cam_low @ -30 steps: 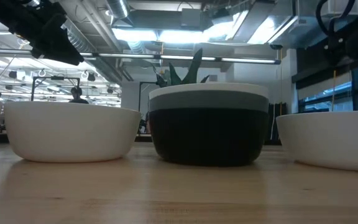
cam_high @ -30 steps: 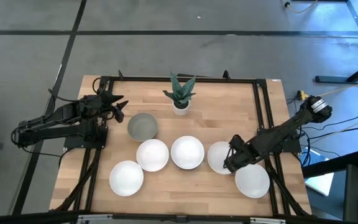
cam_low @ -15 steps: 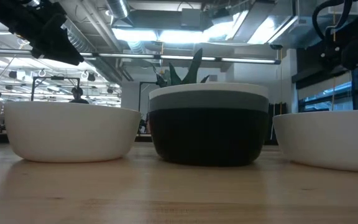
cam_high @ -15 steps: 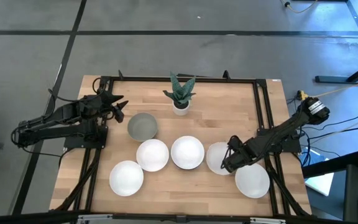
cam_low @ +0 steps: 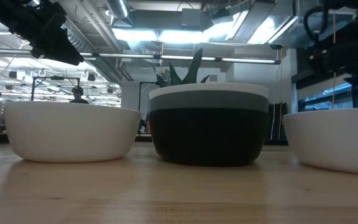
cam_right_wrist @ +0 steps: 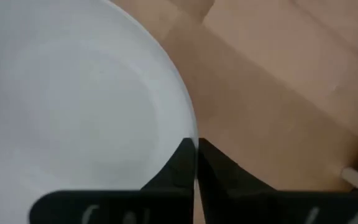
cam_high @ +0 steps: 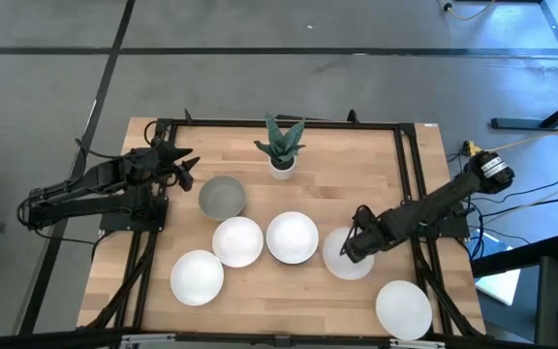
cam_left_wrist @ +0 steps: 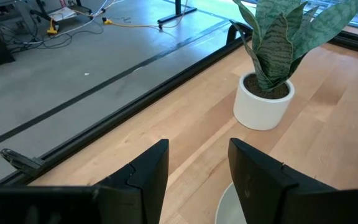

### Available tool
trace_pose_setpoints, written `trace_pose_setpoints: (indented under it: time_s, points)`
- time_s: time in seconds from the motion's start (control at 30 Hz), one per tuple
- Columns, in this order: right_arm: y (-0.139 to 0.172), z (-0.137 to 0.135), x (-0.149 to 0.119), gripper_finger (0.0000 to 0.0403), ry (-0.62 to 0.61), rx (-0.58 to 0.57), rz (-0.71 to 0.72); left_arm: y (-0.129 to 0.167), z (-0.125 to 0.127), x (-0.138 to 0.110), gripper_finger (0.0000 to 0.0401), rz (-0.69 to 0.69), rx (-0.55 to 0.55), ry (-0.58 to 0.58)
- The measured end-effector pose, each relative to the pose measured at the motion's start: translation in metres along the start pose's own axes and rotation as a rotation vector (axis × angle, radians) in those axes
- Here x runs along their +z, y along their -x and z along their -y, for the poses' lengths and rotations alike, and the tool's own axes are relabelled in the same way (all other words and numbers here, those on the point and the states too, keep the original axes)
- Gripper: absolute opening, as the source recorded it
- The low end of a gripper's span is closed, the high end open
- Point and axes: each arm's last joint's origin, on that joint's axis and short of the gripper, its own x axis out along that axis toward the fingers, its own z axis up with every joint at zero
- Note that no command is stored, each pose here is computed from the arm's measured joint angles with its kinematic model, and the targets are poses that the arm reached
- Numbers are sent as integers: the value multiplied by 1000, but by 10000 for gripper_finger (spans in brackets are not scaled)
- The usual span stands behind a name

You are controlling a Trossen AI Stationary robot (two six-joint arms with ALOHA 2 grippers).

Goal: Nest bowls inside each other
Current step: Stack the white bowl on the white bowl

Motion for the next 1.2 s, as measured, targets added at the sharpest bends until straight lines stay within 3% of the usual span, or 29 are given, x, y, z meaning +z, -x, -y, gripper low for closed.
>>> trace_pose_setpoints:
  time_s: [0.2,0.4,0.57,0.83,1.07,1.2]
  points:
    - [11,6,20,4,25,30,19,0,0,0,161,0,0,0]
    - [42,10,42,4,31,92,120,0,0,0,161,0,0,0]
    - [74,18,59,4,58,14,176,0,0,0,161,0,0,0]
    - [123,2,88,4,76,182,339,0,0,0,161,0,0,0]
    - [123,-29,107,4,173,327,402,0,0,0,161,0,0,0]
    - [108,-46,113,4,225,333,383,0,0,0,161,0,0,0]
